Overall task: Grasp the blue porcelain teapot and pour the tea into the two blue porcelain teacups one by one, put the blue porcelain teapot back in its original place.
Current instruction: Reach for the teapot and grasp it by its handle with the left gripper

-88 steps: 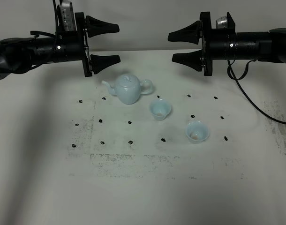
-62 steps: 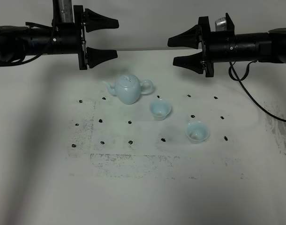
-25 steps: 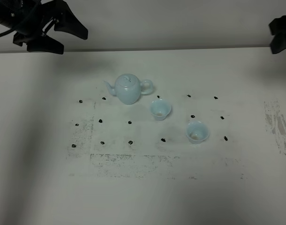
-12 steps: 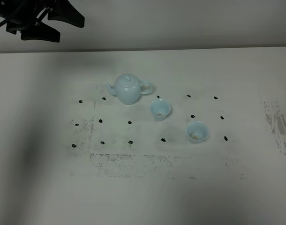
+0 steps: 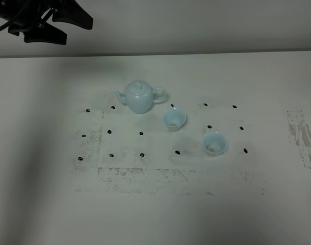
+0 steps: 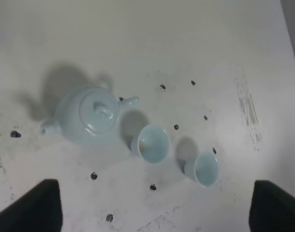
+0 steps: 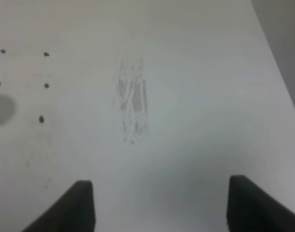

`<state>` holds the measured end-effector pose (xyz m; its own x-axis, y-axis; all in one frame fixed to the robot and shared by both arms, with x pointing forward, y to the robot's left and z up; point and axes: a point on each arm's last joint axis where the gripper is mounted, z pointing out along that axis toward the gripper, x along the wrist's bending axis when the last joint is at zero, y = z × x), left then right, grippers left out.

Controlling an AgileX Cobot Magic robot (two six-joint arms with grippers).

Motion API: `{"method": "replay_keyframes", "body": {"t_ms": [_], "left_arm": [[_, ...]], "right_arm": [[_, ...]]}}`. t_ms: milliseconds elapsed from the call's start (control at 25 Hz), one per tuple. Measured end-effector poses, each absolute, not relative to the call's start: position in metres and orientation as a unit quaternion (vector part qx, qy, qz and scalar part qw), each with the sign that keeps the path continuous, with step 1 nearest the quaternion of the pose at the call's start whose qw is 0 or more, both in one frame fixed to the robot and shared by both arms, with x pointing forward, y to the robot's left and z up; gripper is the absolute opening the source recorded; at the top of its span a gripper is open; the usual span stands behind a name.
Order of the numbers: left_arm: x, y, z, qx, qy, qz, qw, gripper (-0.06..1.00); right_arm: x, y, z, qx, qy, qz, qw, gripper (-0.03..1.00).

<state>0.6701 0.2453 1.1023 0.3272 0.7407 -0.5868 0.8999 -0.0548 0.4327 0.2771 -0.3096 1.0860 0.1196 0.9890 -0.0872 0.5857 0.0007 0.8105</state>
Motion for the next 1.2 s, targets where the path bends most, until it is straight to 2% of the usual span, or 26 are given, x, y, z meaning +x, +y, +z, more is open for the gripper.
{"method": "replay_keyframes", "body": {"t_ms": [320, 1200], "left_arm": [[0.67, 0.244, 1.102, 0.723, 0.564, -0.102, 0.385, 0.75], [0.67, 0.244, 1.102, 0.724, 0.563, -0.101, 0.385, 0.75]], "right_arm": [[0.24, -0.299, 1.056, 0.626, 0.611, 0.321, 0.362, 0.56], [0.232, -0.294, 1.055, 0.601, 0.621, 0.342, 0.369, 0.56]]}}
